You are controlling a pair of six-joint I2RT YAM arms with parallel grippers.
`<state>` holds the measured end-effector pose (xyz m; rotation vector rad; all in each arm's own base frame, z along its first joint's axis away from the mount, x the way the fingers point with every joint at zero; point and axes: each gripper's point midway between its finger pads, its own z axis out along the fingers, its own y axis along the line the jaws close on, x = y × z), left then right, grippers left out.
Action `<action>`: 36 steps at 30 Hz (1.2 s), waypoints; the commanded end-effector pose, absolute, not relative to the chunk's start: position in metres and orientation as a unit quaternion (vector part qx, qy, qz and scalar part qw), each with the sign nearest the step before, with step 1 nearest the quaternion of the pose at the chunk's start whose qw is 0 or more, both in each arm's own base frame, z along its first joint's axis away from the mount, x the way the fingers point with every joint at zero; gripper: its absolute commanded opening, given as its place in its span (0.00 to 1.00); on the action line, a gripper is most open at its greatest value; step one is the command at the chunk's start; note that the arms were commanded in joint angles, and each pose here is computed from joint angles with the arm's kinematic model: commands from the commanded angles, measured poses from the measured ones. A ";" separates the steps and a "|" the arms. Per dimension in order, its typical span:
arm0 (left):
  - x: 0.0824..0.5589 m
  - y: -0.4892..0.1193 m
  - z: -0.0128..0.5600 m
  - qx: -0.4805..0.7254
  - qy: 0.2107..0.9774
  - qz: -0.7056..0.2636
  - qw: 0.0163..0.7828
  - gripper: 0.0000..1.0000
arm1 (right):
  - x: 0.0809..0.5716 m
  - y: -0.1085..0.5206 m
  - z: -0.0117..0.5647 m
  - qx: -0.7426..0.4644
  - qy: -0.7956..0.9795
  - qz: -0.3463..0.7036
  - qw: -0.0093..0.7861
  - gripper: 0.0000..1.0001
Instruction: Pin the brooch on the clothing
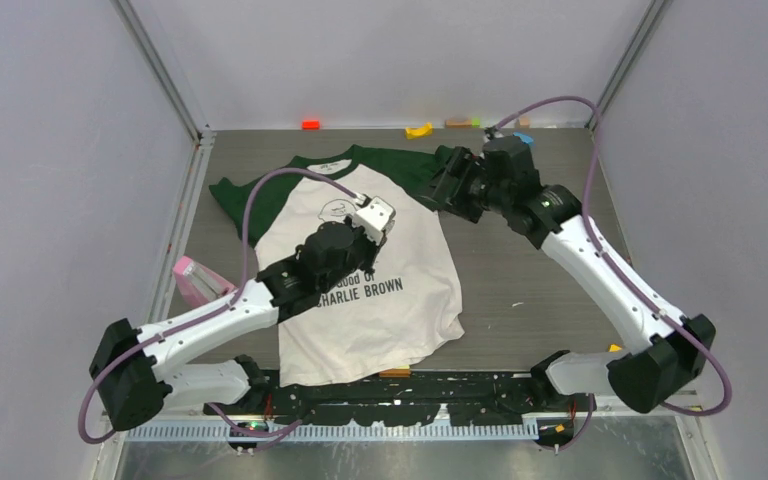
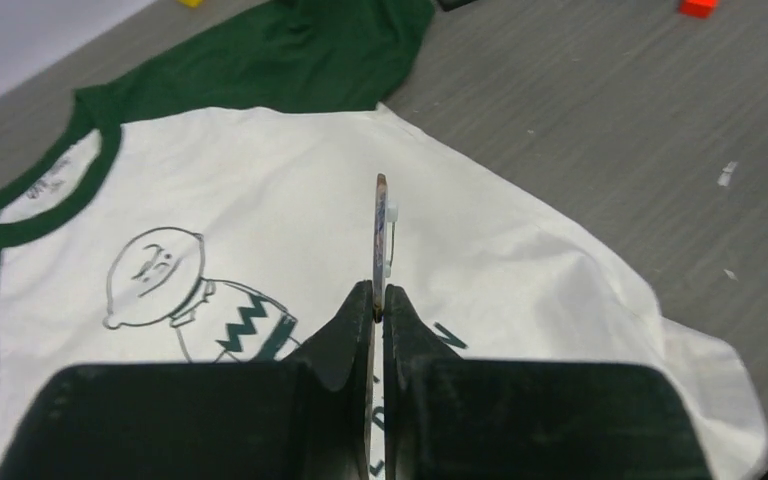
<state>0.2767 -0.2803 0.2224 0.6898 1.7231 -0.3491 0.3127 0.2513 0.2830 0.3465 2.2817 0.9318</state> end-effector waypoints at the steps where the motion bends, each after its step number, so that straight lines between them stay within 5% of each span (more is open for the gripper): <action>1: 0.242 -0.278 0.227 0.274 0.785 -0.264 0.489 0.00 | 0.309 0.210 0.312 0.096 0.829 0.365 0.413 0.73; 6: 0.198 -0.277 0.239 0.288 0.787 -0.403 0.369 0.00 | 0.275 0.223 0.322 -0.060 0.790 0.424 0.439 0.83; 14: 0.144 -0.274 0.279 0.329 0.724 -0.537 0.282 0.00 | 0.206 0.266 0.346 -0.220 0.717 0.575 0.326 0.78; 26: 0.178 -0.266 0.322 0.201 0.691 -0.568 0.398 0.00 | 0.189 0.295 0.358 -0.224 0.671 0.644 0.291 0.60; 36: 0.180 -0.268 0.331 0.184 0.671 -0.590 0.410 0.00 | 0.184 0.311 0.359 -0.239 0.661 0.657 0.274 0.47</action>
